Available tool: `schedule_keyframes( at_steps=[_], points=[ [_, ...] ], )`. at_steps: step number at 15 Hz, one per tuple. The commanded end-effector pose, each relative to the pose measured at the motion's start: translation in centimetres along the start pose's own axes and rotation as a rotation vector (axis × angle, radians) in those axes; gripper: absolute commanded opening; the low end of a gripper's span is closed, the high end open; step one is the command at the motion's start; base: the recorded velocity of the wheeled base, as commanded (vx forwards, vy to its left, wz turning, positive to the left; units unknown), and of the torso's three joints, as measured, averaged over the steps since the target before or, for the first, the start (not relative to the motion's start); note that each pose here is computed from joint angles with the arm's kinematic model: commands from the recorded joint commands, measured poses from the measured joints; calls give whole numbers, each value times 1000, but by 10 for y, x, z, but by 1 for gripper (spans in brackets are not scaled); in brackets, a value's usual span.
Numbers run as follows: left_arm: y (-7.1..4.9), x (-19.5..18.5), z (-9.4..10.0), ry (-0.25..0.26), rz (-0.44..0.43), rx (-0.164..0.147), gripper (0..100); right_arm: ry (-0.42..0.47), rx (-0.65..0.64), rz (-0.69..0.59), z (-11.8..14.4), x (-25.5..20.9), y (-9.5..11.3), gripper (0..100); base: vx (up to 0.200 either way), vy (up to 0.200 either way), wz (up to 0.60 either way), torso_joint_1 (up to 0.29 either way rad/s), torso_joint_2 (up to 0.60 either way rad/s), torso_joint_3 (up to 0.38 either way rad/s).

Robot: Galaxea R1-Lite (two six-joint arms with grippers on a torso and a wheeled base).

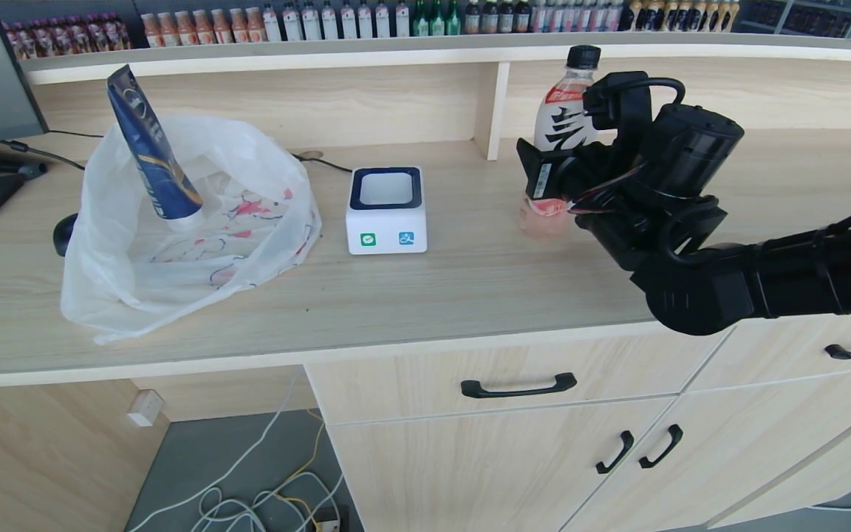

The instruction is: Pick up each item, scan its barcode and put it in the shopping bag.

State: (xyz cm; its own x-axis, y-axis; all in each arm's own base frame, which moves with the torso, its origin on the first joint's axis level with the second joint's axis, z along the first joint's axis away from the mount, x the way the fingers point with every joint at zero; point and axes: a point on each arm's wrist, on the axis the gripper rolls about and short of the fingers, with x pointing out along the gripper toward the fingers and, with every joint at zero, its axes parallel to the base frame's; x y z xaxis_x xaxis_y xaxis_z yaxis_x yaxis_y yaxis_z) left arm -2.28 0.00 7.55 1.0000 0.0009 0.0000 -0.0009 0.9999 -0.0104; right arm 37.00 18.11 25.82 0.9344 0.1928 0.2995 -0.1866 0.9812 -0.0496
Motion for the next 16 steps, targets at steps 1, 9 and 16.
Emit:
schedule_keyframes(
  at_steps=[1, 9, 16],
  points=[
    [0, 0, 0, 0, 1, 0, 100, -1, 0, 0, 0, 0, 0, 0, 0, 0, 0, 0, 0, 0],
    [0, 0, 0, 0, 1, 0, 100, -63, 15, -8, 21, 2, -2, 0, 0, 0, 0, 0, 0, 0],
    [0, 0, 0, 0, -1, 0, 100, -125, 33, -14, 58, -17, -10, 0, 0, 0, 0, 0, 0, 0]
  ],
)
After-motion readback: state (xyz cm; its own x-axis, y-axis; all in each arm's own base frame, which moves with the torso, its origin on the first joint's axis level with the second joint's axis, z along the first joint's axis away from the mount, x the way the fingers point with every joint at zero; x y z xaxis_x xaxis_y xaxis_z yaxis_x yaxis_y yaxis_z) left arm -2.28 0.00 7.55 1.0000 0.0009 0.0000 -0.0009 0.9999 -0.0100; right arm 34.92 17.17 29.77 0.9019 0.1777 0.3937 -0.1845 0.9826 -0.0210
